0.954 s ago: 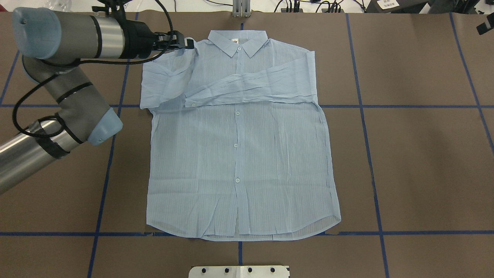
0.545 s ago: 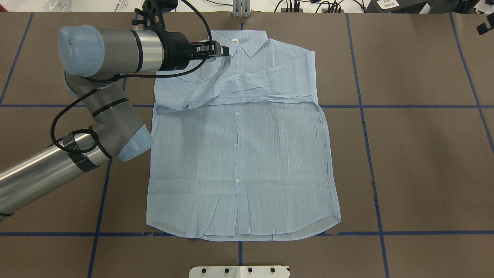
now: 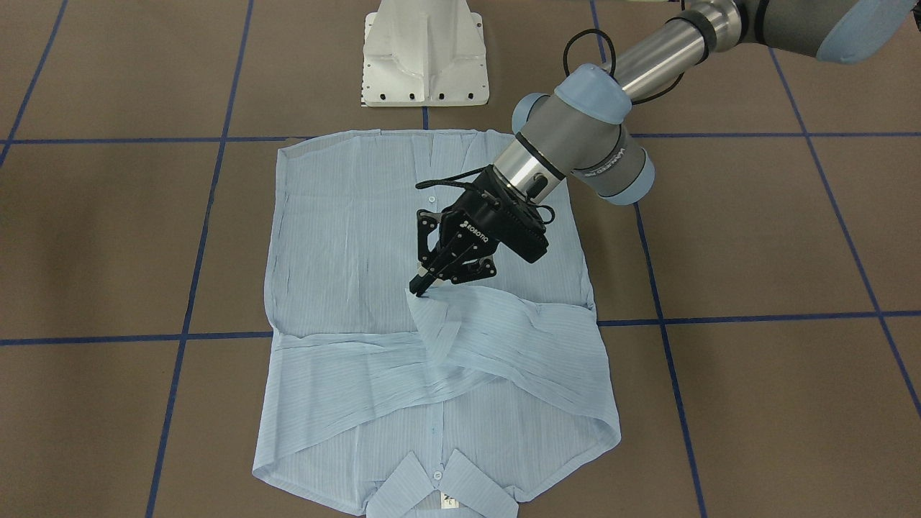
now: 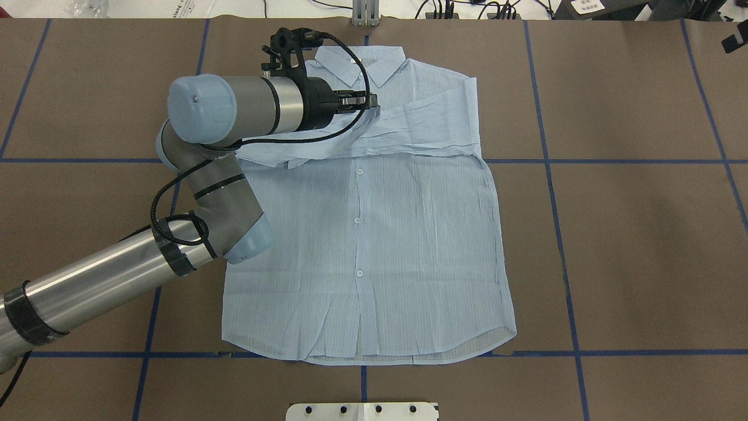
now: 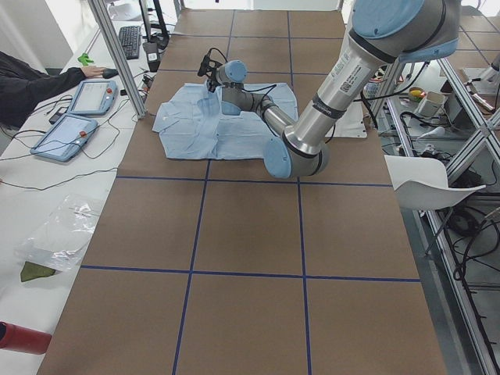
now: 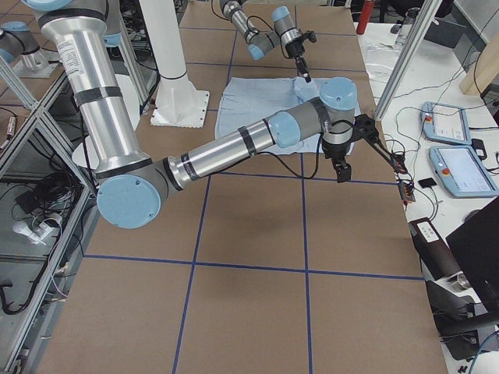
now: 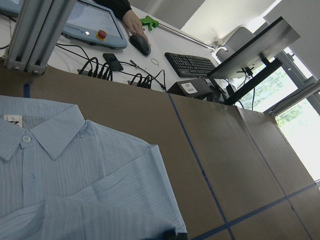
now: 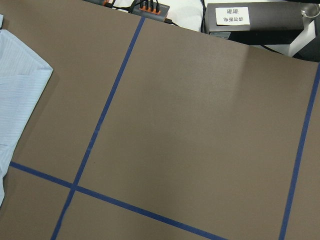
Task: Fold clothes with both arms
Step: 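Carry the sleeve across the shirt front with the left gripper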
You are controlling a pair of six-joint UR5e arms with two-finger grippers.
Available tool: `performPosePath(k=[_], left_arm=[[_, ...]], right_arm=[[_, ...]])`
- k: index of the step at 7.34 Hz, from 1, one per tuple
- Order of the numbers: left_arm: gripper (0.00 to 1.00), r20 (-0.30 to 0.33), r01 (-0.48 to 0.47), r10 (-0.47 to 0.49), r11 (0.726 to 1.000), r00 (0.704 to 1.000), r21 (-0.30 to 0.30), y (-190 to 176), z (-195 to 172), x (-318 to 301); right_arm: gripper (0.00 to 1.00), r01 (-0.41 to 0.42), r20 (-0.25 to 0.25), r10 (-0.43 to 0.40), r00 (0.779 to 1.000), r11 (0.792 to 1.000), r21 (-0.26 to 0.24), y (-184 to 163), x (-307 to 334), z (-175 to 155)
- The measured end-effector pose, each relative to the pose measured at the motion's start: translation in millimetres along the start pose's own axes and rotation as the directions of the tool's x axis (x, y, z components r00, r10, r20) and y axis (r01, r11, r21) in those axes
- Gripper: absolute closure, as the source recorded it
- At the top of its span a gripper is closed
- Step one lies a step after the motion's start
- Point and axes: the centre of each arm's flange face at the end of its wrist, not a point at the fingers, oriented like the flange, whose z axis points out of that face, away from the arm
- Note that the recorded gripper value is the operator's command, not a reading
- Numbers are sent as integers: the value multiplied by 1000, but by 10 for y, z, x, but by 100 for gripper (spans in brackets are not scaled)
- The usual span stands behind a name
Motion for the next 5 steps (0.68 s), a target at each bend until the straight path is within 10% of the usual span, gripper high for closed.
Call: performPosePath(k=[2, 4, 5], left_arm=[[100, 43, -51, 52, 998, 998, -21, 411, 319, 96], [1, 60, -77, 81, 995, 995, -61, 808, 728, 587], [0, 70, -79, 84, 994, 994, -74, 950, 863, 781]], right_arm=[[0, -1, 0, 1, 1000, 1000, -1, 1, 1, 1], [0, -2, 0, 2, 1000, 1000, -1, -3, -1, 7], [0, -6, 0, 6, 1000, 1000, -2, -5, -3, 8]])
